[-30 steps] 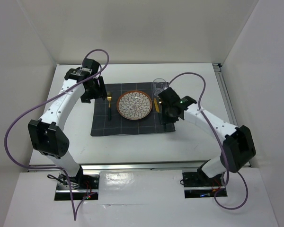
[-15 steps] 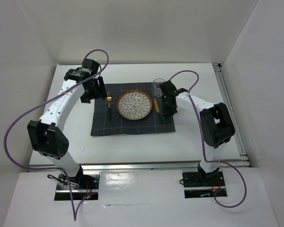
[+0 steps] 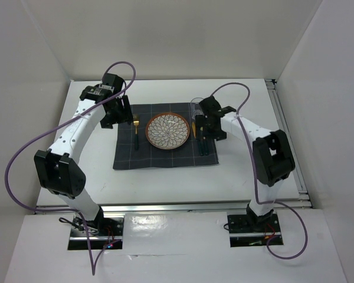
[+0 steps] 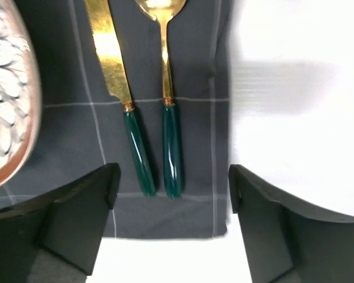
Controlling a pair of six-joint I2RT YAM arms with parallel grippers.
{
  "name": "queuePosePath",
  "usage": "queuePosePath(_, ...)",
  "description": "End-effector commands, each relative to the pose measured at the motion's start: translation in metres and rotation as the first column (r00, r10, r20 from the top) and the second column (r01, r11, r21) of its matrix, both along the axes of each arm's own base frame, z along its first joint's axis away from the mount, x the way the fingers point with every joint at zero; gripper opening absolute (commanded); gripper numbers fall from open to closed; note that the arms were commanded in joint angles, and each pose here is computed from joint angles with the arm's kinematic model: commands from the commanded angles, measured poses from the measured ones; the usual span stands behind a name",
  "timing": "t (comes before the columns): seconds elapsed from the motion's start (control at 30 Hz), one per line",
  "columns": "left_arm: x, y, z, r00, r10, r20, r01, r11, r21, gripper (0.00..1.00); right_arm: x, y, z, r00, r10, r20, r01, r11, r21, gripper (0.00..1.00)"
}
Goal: Set the dinner table for one person
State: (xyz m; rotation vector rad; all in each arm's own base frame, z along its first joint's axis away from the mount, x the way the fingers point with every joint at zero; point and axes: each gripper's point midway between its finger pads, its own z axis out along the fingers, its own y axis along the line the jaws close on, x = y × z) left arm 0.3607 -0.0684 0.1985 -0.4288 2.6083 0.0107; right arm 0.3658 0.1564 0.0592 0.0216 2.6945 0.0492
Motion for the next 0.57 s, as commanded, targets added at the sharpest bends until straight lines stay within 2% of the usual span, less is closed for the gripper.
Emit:
queuePosePath(0.0, 0.002, 0.001, 0.020, 0.998, -0.002, 0.057, 0.003, 1.000, -0.015, 0.83, 0.014, -0.016, 0.086, 0.979, -0.069, 0.192, 0.068, 0.998, 0.011, 0.93)
queuePosePath(0.03, 0.004, 0.001, 0.023, 0.998, -0.002, 0.067, 0.003, 1.000, -0.017, 0.83, 0.013, -0.032, 0.105, 0.965, -0.119, 0.235, 0.121, 0.993, 0.004, 0.99)
queuePosePath(0.1, 0.005, -0.001, 0.027, 0.997, -0.006, 0.076, 0.008, 1.000, -0.027, 0.83, 0.011, -0.049, 0.122, 0.936, -0.205, 0.285, 0.207, 0.978, 0.025, 0.99)
queuePosePath(0.17, 0.006, -0.003, 0.030, 0.996, -0.018, 0.084, 0.021, 0.999, -0.032, 0.83, 0.008, -0.077, 0.146, 0.881, -0.300, 0.366, 0.296, 0.953, 0.068, 0.99)
queuePosePath(0.2, 0.008, -0.006, 0.035, 0.994, -0.025, 0.102, 0.030, 0.998, -0.050, 0.83, 0.002, -0.087, 0.139, 0.873, -0.326, 0.363, 0.322, 0.944, 0.073, 0.99)
queuePosePath(0.27, 0.008, -0.009, 0.043, 0.990, -0.031, 0.137, 0.041, 0.997, -0.069, 0.83, -0.002, -0.114, 0.153, 0.815, -0.407, 0.412, 0.393, 0.911, 0.123, 0.99)
queuePosePath(0.33, 0.010, -0.014, 0.042, 0.987, -0.052, 0.155, 0.066, 0.994, -0.087, 0.83, -0.013, -0.136, 0.150, 0.786, -0.459, 0.413, 0.447, 0.885, 0.132, 0.99)
queuePosePath(0.53, 0.010, -0.015, 0.057, 0.975, -0.070, 0.212, 0.091, 0.992, -0.091, 0.83, -0.025, -0.156, 0.153, 0.742, -0.508, 0.438, 0.497, 0.855, 0.151, 0.99)
